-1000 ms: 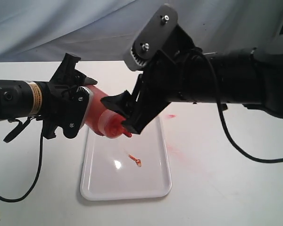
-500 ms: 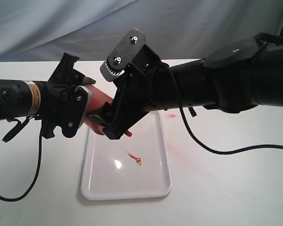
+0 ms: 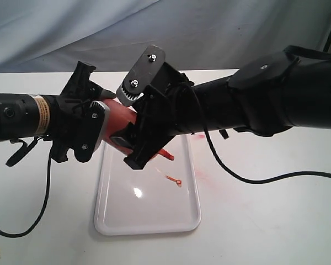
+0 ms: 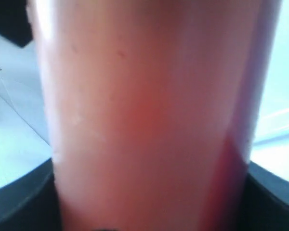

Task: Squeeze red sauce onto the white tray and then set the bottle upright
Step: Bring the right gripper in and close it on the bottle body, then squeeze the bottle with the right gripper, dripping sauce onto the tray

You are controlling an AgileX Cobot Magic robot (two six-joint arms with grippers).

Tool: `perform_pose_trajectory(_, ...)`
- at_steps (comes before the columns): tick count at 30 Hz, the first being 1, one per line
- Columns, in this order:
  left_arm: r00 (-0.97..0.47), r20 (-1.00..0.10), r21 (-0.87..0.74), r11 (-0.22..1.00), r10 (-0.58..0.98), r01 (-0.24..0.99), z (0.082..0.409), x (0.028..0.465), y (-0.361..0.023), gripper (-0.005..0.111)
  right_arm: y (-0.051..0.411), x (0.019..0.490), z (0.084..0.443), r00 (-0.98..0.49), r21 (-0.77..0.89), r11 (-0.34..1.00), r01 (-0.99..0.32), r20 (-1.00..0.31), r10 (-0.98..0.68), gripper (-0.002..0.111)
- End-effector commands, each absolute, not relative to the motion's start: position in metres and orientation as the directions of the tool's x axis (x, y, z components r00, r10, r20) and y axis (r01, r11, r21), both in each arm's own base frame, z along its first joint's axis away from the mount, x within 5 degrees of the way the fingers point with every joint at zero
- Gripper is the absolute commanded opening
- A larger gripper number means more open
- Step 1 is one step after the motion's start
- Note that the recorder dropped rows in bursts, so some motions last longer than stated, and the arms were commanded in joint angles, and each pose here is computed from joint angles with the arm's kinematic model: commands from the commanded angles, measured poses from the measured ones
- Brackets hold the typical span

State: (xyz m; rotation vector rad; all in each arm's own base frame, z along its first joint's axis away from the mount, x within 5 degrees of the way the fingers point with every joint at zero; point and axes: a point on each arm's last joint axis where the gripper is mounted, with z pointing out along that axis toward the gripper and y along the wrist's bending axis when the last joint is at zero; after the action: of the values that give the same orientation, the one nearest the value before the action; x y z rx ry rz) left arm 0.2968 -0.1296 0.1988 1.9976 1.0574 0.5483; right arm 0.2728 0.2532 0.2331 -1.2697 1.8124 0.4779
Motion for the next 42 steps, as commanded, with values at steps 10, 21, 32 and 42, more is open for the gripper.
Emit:
perform_pose_trajectory(10, 0.550, -0.047, 0.828, -0.275, 0.834, 0.489, 0.206, 0.297, -0.134, 0.000, 0.252, 0.288, 0.204, -0.083, -0.280, 0.402, -0.872, -0.725, -0.684, 0.083)
perform_pose_trajectory(21, 0.550, -0.047, 0.828, -0.275, 0.834, 0.489, 0.206, 0.297, -0.134, 0.000, 0.269, 0.304, 0.228, -0.056, -0.274, 0.422, -0.864, -0.781, -0.622, 0.083)
perform_pose_trajectory(32, 0.535, -0.033, 0.826, -0.279, 0.844, 0.490, 0.208, 0.297, -0.131, 0.000, 0.277, 0.312, 0.196, -0.088, -0.246, 0.396, -0.885, -0.745, -0.661, 0.079)
perform_pose_trajectory(42, 0.451, -0.039, 0.820, -0.229, 0.892, 0.524, 0.217, 0.295, -0.123, 0.000, 0.279, 0.315, 0.199, -0.085, -0.249, 0.404, -0.880, -0.754, -0.651, 0.069)
